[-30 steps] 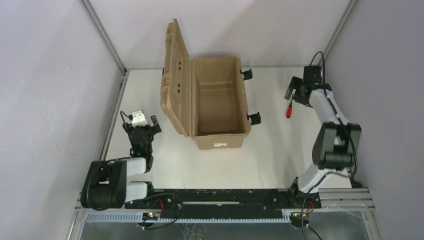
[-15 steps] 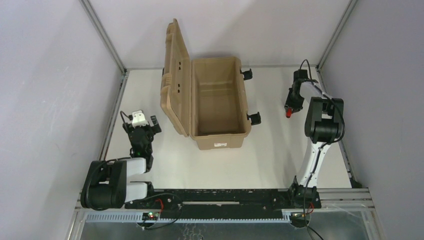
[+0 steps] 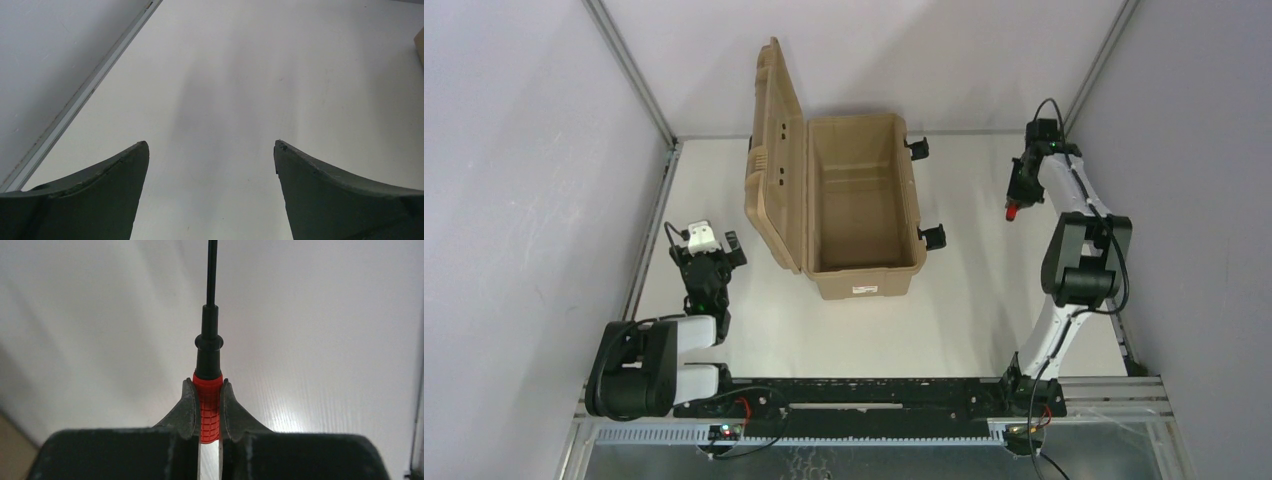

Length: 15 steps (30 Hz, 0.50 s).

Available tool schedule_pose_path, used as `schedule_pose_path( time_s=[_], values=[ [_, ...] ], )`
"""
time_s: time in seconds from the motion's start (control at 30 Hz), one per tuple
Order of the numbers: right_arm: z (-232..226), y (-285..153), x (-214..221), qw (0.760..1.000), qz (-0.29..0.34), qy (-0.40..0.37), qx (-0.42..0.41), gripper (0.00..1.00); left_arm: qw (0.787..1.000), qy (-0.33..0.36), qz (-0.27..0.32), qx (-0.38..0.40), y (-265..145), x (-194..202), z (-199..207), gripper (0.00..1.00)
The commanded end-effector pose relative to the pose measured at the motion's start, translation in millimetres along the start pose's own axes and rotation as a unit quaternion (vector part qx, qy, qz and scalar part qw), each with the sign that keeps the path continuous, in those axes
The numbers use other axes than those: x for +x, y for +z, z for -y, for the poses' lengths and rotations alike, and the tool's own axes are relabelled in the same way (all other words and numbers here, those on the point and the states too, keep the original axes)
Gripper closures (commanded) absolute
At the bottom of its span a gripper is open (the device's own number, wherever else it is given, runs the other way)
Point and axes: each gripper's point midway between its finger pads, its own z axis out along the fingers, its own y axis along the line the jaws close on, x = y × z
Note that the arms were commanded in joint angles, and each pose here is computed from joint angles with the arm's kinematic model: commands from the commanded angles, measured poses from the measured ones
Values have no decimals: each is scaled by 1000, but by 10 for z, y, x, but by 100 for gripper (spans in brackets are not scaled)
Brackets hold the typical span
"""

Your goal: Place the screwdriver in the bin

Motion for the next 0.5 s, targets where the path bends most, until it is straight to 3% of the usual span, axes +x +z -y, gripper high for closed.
schedule_pose_path(
  time_s=[0.0,0.2,0.47],
  values=[
    [-94,-831,-323,998,62,-20,-25,100,998,-10,60,7,91,-397,42,0],
    [-729,-1708,-439,984,111,-28,-134,100,998,-10,60,7,92,-399,43,0],
    [-2086,-2618,-165,935,118,-90,-322,100,998,-10,60,7,91,-396,43,0]
  ],
)
